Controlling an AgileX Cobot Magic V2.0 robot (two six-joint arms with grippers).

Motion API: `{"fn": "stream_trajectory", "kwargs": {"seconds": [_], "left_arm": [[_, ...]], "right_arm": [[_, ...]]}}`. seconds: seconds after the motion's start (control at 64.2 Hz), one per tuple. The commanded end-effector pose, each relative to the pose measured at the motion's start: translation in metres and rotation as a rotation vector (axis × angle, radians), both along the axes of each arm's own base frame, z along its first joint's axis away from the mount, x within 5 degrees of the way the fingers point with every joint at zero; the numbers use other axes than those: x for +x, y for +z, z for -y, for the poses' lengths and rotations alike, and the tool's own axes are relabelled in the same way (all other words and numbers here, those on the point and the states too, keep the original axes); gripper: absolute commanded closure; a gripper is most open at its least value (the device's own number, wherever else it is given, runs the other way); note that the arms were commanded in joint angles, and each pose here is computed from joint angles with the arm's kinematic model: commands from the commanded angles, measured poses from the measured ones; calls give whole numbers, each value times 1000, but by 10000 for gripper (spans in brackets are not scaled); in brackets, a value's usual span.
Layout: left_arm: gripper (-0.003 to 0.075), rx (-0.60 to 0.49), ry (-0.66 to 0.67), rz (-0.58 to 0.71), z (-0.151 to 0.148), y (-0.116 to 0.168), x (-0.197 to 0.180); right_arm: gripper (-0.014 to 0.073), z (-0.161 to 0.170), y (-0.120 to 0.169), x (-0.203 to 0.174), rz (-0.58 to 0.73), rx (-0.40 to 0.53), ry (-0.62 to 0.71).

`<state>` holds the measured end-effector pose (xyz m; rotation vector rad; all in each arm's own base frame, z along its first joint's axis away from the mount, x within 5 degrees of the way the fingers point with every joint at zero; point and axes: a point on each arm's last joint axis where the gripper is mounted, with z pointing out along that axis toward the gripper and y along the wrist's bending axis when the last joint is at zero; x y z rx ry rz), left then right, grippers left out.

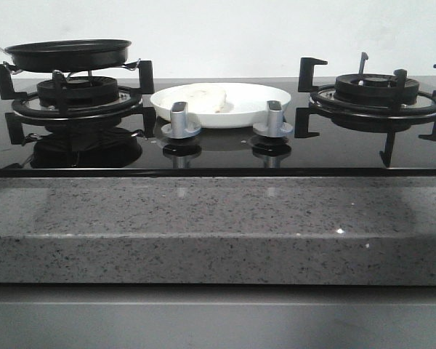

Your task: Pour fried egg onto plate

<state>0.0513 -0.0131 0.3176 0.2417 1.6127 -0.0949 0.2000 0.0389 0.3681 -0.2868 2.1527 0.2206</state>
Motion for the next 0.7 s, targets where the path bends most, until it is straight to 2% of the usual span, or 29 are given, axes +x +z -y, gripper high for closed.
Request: {"fn": "stream_trajectory", "kwargs": {"seconds": [0.0,0.171,0.499,0.686], "left_arm": [[739,-40,1,93,0,16,0],[739,-40,1,93,0,16,0],[739,-40,1,93,0,16,0],[739,-40,1,93,0,16,0]], "right_arm": [[663,6,9,-28,189,18,-32],[663,12,-14,-68,274,28,-53],[663,21,-54,-122,435,47,-79],[663,23,-58,-136,492,56,-81]]}}
